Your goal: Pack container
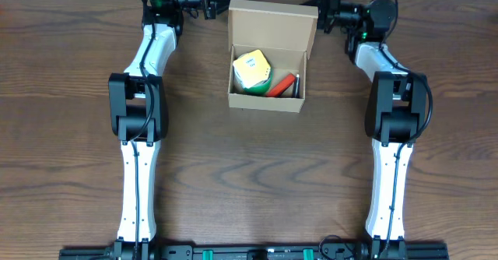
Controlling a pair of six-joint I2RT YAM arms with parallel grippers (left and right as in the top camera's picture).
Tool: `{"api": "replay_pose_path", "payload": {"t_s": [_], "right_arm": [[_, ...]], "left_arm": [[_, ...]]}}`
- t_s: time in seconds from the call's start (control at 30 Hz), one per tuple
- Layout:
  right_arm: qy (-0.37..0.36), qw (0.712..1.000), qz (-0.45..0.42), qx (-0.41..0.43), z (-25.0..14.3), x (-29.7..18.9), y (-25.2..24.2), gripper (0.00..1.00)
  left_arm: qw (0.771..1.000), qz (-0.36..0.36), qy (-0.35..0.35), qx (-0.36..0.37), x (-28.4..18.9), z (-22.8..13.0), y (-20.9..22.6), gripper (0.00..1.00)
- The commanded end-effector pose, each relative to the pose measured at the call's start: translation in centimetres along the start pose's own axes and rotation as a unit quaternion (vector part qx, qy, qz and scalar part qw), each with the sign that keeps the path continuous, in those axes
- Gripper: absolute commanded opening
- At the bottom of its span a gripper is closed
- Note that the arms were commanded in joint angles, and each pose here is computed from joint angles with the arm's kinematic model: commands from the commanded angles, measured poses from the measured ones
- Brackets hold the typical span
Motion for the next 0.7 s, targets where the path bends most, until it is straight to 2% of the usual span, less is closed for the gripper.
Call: {"api": "replay_pose_path", "payload": {"t_s": [0.0, 0.37, 0.67], "right_arm": [[-0.002, 1.000, 0.007, 0.020, 0.4, 1.0, 1.6, 0.02], [-0.012, 0.997, 0.015, 0.073, 1.0, 3.4, 1.3, 0.02], [-0.007, 0.998, 0.015, 0.057, 0.9, 4.0, 1.4, 0.02]], "left_arm": [[1.000, 0.001, -0.017, -0.025, -0.7, 0.5, -0.3, 0.06], [0.996, 0.031, -0.062, -0.051, -1.5, 1.0, 1.9, 0.05], [0.992, 0.085, -0.081, -0.044, -1.7, 0.5, 2.8, 0.06]]}}
Point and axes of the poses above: each gripper's point midway between its finger pads, its own x axis out along the fingers, its own y axis along the line the jaws close on, z = x × y, the point moved 8 cm from there along -x, back along the fingers, and after that the axes turned 7 degrees about x, right-handed, at the moved point
